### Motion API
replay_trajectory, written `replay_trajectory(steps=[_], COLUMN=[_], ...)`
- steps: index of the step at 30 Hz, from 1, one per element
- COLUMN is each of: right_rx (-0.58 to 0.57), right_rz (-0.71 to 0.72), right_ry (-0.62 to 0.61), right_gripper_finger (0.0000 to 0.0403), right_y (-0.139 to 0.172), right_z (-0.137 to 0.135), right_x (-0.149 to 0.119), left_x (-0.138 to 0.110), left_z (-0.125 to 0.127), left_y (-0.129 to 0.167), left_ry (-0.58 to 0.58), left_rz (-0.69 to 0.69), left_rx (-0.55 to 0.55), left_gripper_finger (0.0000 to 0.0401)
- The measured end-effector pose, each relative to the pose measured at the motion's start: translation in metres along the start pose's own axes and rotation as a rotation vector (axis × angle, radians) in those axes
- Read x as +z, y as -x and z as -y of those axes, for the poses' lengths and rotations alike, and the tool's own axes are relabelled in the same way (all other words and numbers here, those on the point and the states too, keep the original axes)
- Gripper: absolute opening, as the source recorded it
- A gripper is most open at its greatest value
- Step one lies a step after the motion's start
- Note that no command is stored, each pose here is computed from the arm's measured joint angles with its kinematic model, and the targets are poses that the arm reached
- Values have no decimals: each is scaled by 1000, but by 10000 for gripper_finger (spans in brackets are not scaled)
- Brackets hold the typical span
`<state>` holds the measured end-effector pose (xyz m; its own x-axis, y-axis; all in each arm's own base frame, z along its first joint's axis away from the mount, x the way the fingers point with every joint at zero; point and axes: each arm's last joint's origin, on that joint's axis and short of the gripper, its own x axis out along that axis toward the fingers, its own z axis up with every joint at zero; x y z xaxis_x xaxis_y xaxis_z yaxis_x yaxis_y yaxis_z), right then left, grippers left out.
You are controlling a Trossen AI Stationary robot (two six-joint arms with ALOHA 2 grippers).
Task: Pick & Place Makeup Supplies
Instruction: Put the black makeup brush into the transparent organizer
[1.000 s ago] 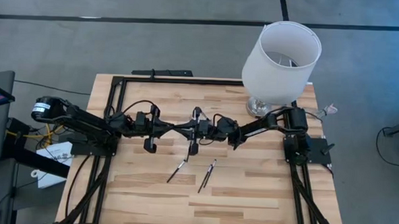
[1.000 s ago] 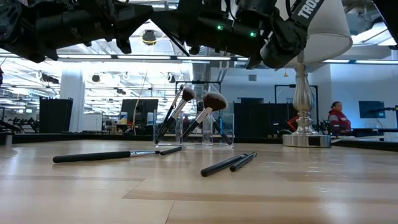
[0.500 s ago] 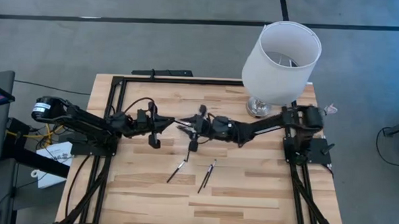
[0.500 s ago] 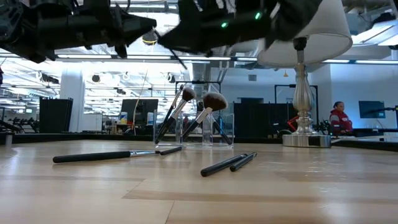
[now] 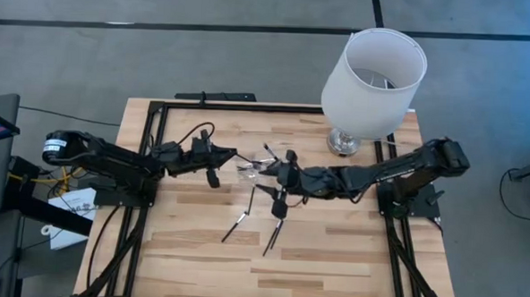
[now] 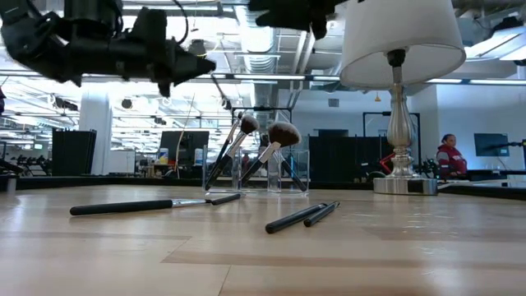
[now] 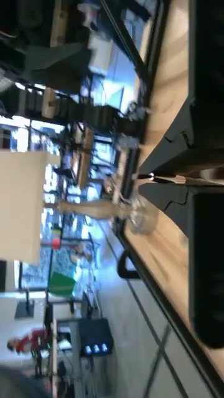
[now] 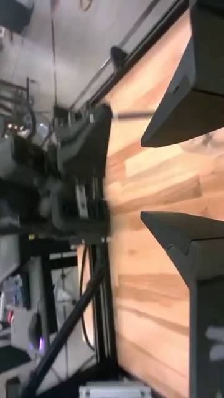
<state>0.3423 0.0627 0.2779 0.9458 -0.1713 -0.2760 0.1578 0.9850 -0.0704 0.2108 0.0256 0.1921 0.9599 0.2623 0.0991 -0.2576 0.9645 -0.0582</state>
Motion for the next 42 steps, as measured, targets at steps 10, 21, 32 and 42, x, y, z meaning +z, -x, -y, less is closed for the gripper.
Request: replay_trajectory(steps=[10,21,32,42], right_rx=[-16,-51,-57,91], right_rz=[39,34,31,-143], right_ry=[1,-9,-26,-203], right_gripper_finger=[166,160,161,160], right_y=[-2,-7,-7,-29], right_z=[5,20,23,-9], right_x=[4,4,4,-35], left_x=[12,-28,-31,23], left_z=[0,-18,-18,-11], left_y=[-29,-42,-44,-28], left_ry=[-66,-55,-85,-85], left_rz=[-154,-316,-303,-85], left_rx=[-10,89,82,38], left_gripper_finger=[12,14,71,95])
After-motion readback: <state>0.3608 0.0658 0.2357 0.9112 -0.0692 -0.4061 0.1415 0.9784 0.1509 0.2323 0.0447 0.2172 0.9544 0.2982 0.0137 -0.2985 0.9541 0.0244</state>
